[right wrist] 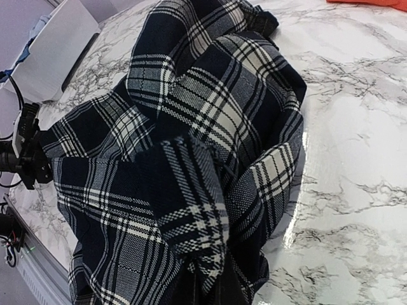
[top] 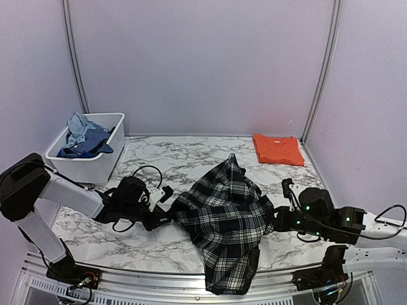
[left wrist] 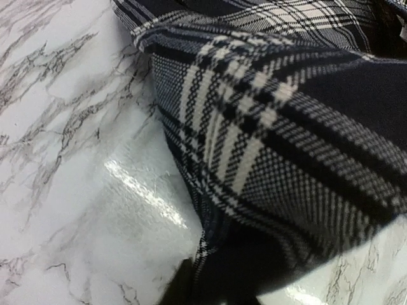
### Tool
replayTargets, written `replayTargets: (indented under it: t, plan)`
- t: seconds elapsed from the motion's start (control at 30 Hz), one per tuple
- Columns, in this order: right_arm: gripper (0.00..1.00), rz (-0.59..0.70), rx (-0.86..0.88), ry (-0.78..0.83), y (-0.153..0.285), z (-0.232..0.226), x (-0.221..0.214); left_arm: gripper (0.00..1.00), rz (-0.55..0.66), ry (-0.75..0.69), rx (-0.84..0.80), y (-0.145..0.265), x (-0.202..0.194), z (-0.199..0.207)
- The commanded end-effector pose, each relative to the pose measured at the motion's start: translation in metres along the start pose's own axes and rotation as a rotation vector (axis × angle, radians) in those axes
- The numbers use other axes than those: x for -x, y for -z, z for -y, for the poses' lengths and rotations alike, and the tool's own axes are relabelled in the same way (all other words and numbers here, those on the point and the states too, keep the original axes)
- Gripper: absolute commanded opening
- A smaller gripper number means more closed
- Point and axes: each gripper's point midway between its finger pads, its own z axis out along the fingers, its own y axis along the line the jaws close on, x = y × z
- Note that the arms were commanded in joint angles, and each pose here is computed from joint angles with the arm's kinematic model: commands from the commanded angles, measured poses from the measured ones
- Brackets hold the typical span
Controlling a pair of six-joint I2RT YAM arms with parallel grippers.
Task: Fold and stack the mixed laundry pile
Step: Pick up the crumpled skirt from the center of the board, then flatten out the crumpled skirt at the center of the board.
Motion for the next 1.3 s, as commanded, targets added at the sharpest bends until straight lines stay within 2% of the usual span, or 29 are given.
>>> replayTargets:
  t: [0.0,0.1,0.17,0.3,0.37,0.47,0.53,0.6,0.63,0.7,0.73,0.8,0.83,0.9,0.97,1.07,1.2,1.27]
  plan:
    - [0.0,0.091,-0.048,-0.029,0.014,0.0,0.032,0.0,0.179,-0.077,0.013,0.022,0.063,0.005]
    - [0.0,0.204,-0.074,-0.01,0.029,-0.005,0.068,0.0,0.26,-0.078,0.074,0.06,0.11,-0.004]
    - [0.0,0.309,-0.104,0.029,0.043,-0.012,0.105,0.0,0.226,-0.08,0.183,0.082,0.138,-0.027]
    - [0.0,0.498,-0.179,0.168,0.066,-0.028,0.199,0.0,0.186,-0.076,0.401,0.134,0.216,-0.082]
    - [0.0,0.617,-0.187,0.21,0.088,-0.042,0.261,0.0,0.219,-0.071,0.525,0.169,0.257,-0.103]
    - [0.0,0.737,-0.148,0.335,0.115,-0.078,0.321,0.0,0.282,-0.091,0.628,0.212,0.297,-0.11]
    - [0.0,0.75,-0.049,0.462,0.123,-0.109,0.329,0.0,0.298,-0.116,0.617,0.226,0.299,-0.101]
    - [0.0,0.685,0.056,0.554,0.117,-0.123,0.309,0.0,0.263,-0.15,0.57,0.226,0.272,-0.086]
    - [0.06,0.615,0.12,0.551,0.107,-0.124,0.288,0.0,0.224,-0.169,0.523,0.214,0.252,-0.077]
    - [0.25,0.425,0.285,0.49,0.086,-0.126,0.232,0.0,0.178,-0.233,0.439,0.207,0.209,-0.048]
    - [0.39,0.328,0.356,0.434,0.076,-0.123,0.199,0.0,0.147,-0.269,0.42,0.202,0.188,-0.036]
    - [0.76,0.161,0.449,0.283,0.063,-0.115,0.135,0.0,0.079,-0.295,0.383,0.186,0.146,-0.021]
    - [0.84,0.124,0.48,0.258,0.065,-0.114,0.109,0.0,0.044,-0.293,0.374,0.178,0.127,-0.017]
    - [0.93,0.111,0.506,0.216,0.078,-0.11,0.078,0.0,-0.039,-0.303,0.365,0.163,0.093,-0.011]
    - [0.96,0.122,0.487,0.201,0.088,-0.104,0.073,0.0,-0.136,-0.328,0.361,0.148,0.061,-0.005]
    - [0.93,0.081,0.408,0.23,0.085,-0.094,0.071,0.0,-0.259,-0.373,0.336,0.131,0.026,0.004]
    - [0.77,-0.108,0.377,0.314,0.047,-0.096,0.043,0.0,-0.333,-0.417,0.324,0.124,0.005,0.006]
    - [0.73,-0.172,0.356,0.377,0.029,-0.099,0.037,0.0,-0.348,-0.434,0.337,0.124,0.002,0.003]
